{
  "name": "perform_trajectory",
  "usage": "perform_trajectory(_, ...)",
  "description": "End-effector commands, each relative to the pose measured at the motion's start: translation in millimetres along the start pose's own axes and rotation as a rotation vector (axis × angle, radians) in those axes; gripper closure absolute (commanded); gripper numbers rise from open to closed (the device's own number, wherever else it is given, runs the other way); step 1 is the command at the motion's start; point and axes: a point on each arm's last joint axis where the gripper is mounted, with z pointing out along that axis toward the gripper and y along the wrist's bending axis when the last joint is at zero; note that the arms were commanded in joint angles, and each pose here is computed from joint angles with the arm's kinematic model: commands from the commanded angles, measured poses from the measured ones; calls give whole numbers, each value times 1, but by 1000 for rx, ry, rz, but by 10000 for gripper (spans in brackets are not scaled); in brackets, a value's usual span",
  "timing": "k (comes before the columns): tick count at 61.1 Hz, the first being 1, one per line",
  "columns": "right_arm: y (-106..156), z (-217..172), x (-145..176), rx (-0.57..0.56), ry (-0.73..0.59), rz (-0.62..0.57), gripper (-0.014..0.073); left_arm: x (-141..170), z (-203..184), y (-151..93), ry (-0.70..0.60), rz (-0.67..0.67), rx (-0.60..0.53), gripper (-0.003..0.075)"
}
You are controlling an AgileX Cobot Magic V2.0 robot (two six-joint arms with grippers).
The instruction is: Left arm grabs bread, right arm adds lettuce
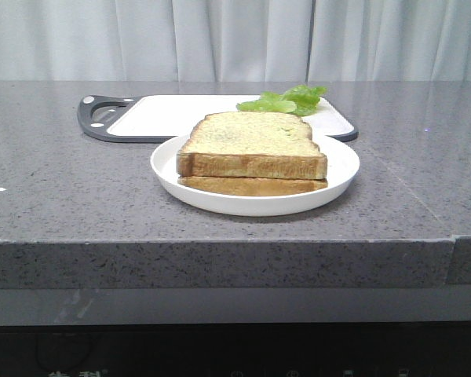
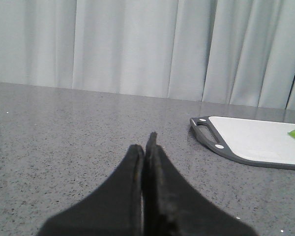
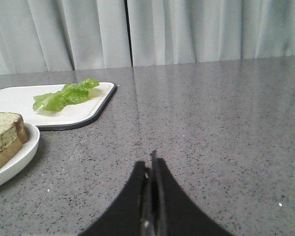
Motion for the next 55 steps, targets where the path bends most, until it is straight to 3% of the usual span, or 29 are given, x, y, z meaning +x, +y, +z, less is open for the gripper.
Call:
perform_trajectory(1, 0, -2, -10, -2, -113, -20, 713, -7, -2, -1, -96, -14, 13, 741)
perform_trajectory(55, 0, -2, -9, -1, -105, -21, 713, -7, -2, -1, -96, -14, 13, 741)
